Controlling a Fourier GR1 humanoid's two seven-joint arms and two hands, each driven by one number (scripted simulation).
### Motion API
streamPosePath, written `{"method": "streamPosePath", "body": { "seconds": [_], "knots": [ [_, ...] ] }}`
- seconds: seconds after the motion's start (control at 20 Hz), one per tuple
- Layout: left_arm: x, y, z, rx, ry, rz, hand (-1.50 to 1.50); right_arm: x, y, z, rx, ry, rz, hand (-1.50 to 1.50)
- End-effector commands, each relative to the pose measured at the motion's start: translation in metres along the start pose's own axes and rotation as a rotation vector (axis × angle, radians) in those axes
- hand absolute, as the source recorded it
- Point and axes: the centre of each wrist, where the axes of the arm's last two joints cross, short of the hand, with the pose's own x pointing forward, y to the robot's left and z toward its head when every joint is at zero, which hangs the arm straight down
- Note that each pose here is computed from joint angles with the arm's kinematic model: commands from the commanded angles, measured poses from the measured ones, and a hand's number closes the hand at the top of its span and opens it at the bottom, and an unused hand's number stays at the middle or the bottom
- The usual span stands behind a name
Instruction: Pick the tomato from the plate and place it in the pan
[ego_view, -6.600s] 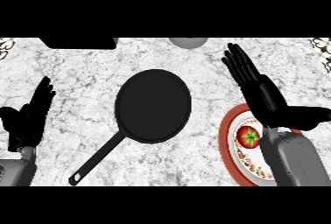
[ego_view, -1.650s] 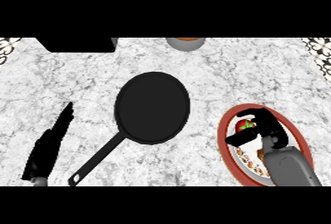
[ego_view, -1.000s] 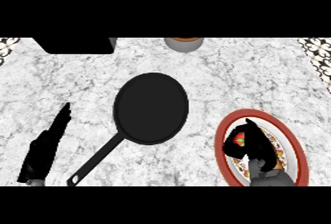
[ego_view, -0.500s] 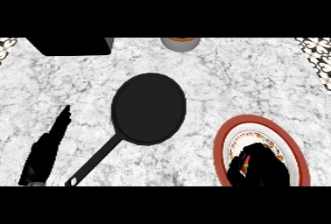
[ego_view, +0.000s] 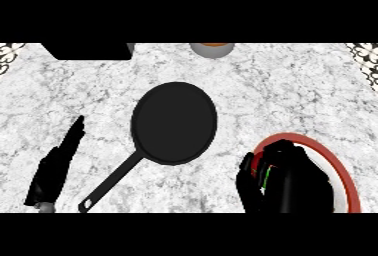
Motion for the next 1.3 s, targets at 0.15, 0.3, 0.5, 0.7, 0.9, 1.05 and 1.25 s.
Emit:
{"method": "streamPosePath", "body": {
  "seconds": [0.15,0.3,0.5,0.7,0.9,1.05,1.25],
  "knots": [
    [-0.003,-0.007,0.001,-0.019,-0.012,-0.001,0.0,0.065,-0.003,-0.035,0.036,0.059,-0.062,1.5],
    [-0.005,-0.01,0.0,-0.004,-0.02,-0.016,0.0,0.074,0.014,-0.063,0.062,0.093,-0.096,1.5],
    [0.011,-0.004,-0.008,-0.039,-0.041,-0.019,0.0,0.079,0.04,-0.096,0.093,0.114,-0.196,1.5],
    [0.011,-0.005,-0.015,-0.044,-0.044,-0.016,0.0,0.083,0.077,-0.116,0.177,0.139,-0.21,1.5],
    [0.011,-0.011,-0.013,-0.057,-0.057,-0.016,0.0,0.094,0.104,-0.137,0.235,0.158,-0.166,1.5],
    [0.013,-0.028,-0.005,-0.064,-0.05,0.005,0.0,0.097,0.12,-0.153,0.316,0.135,-0.108,1.5],
    [0.022,-0.015,-0.015,-0.081,-0.083,-0.009,0.0,0.074,0.145,-0.147,0.437,0.26,-0.267,1.5]
  ]
}}
